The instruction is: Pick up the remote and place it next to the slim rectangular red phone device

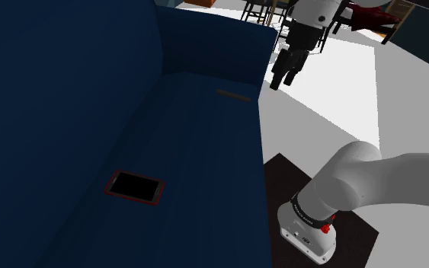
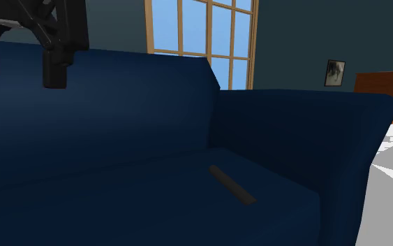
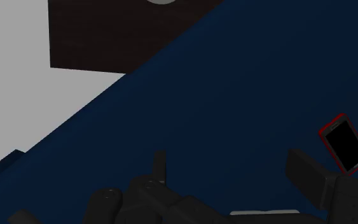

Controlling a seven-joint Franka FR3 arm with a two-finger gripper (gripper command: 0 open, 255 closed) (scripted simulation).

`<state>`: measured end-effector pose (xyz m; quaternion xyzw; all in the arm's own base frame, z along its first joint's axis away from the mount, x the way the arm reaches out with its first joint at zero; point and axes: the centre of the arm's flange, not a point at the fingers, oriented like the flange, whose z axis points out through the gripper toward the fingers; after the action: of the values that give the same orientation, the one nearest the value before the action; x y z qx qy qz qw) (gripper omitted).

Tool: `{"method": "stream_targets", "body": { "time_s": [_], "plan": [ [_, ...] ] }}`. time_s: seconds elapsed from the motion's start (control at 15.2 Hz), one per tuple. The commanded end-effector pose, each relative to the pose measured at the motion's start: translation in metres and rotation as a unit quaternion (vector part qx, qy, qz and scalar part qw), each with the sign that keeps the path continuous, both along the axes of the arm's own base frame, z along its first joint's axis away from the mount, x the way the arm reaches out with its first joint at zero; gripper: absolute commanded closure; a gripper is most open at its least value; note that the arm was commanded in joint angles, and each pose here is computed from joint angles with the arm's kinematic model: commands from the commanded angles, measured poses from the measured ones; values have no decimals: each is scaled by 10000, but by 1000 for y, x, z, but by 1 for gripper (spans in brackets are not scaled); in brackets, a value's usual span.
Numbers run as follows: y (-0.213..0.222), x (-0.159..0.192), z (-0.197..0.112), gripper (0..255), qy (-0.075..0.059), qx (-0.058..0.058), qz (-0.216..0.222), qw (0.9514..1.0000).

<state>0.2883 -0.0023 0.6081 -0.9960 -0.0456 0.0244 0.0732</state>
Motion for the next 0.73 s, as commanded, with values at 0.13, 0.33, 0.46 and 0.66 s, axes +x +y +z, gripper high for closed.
{"method": "stream_targets", "body": {
  "time_s": [0.13,0.33,0.46,0.66],
  "plan": [
    [-18,12,-14,0,-28,5,152,9999],
    [-44,32,-36,0,-71,11,379,9993],
    [-61,46,-50,0,-99,16,530,9985],
    [-86,69,-72,0,-142,23,757,9970]
  ]
}}
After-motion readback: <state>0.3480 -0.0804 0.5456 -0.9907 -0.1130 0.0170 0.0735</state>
